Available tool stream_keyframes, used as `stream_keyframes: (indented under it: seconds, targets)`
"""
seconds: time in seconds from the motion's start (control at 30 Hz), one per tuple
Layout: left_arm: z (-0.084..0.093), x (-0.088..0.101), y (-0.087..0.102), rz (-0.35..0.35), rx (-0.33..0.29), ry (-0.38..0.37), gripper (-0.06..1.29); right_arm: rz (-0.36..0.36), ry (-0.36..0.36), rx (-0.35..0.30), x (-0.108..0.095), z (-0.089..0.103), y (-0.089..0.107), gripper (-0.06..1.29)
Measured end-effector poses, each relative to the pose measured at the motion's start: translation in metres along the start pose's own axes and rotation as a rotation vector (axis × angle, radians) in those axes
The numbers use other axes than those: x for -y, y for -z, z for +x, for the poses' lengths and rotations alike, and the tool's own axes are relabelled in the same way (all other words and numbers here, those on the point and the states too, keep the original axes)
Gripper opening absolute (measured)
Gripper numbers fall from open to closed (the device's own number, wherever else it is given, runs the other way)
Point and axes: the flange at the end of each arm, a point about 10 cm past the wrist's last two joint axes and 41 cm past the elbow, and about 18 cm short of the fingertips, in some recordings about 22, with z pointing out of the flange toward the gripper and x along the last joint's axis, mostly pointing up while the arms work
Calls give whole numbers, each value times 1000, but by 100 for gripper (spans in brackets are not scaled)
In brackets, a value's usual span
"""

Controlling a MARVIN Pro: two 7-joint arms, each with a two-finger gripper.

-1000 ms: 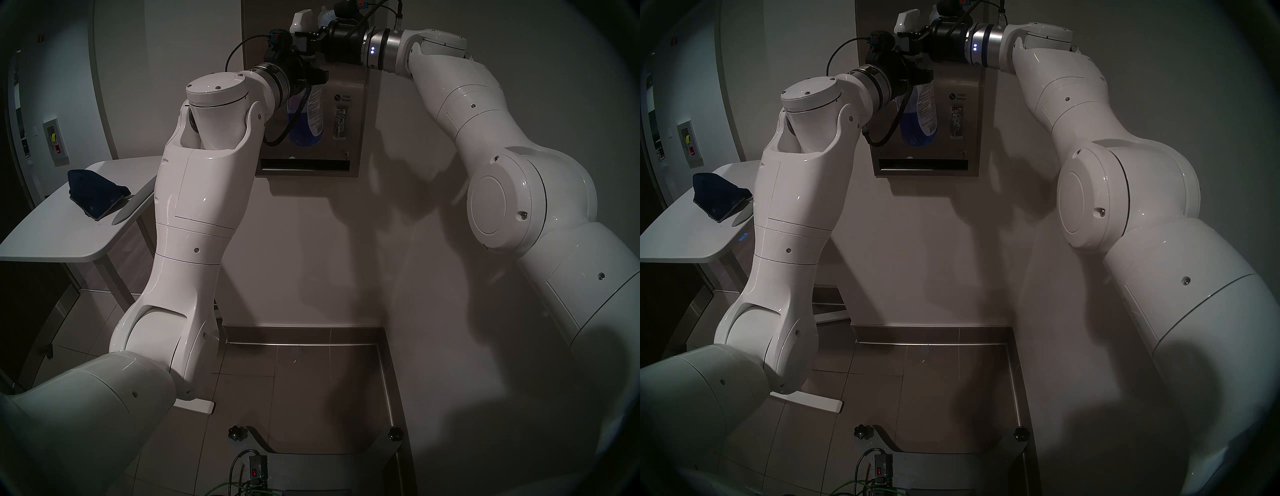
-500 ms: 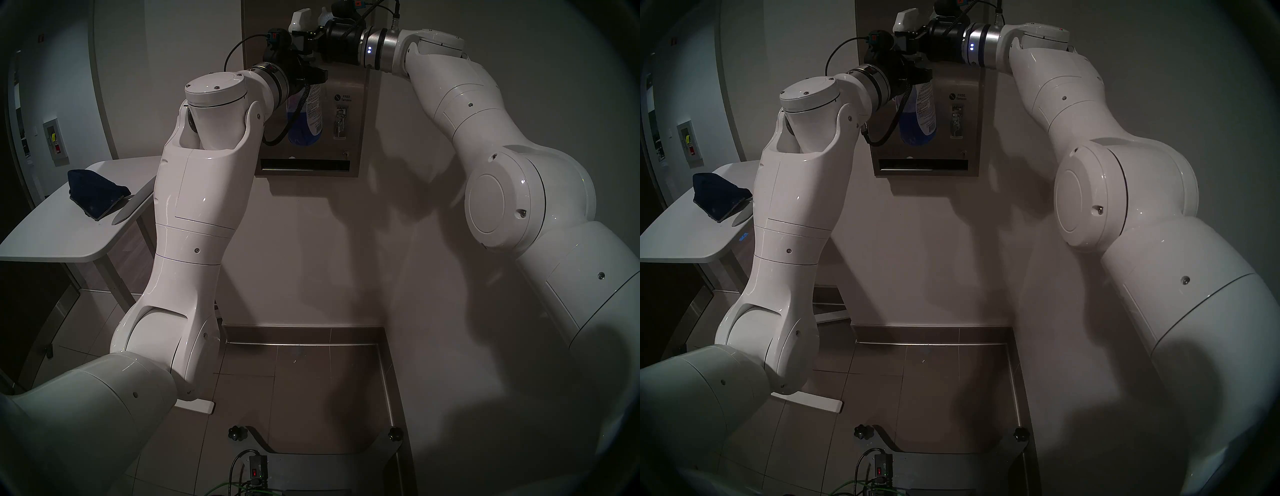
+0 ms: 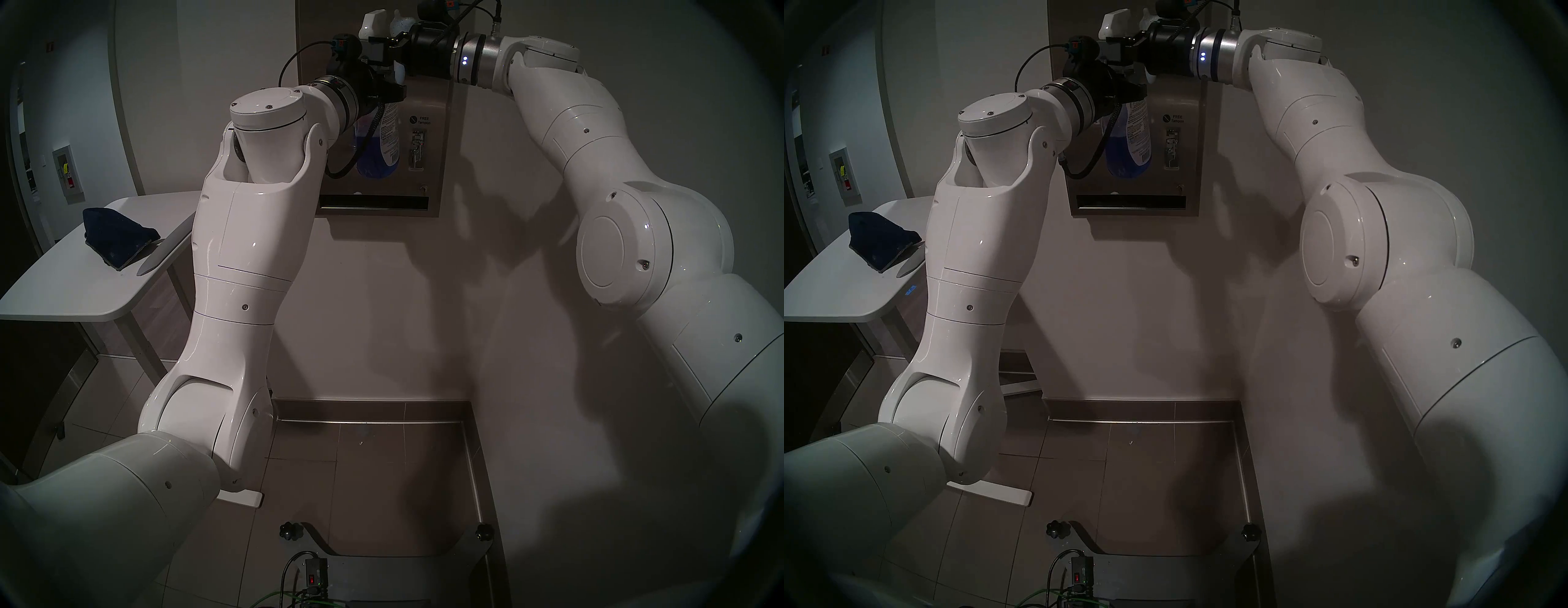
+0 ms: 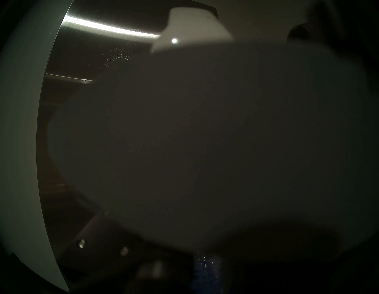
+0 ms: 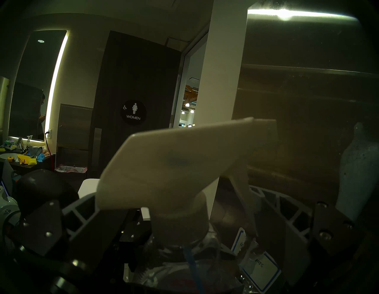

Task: Pick up the cleaner bottle and spray the cleaner onto the surface

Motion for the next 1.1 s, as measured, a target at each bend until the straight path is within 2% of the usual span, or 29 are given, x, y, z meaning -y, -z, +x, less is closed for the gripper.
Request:
stream_keyframes:
  seconds: [0.13, 0.73, 0.9, 1.1]
  targets:
    - [0, 0, 0, 1, 1, 0, 42, -5, 0, 6, -3, 2, 11, 119]
    - [-4, 0, -1, 6, 11, -1, 42, -64, 16, 4, -12, 19, 73, 119]
    - [-4, 0, -1, 6, 12, -1, 42, -113, 28, -35, -14, 24, 89, 119]
    - [-5, 0, -1, 6, 13, 0, 42, -209, 42, -129, -18, 28, 106, 119]
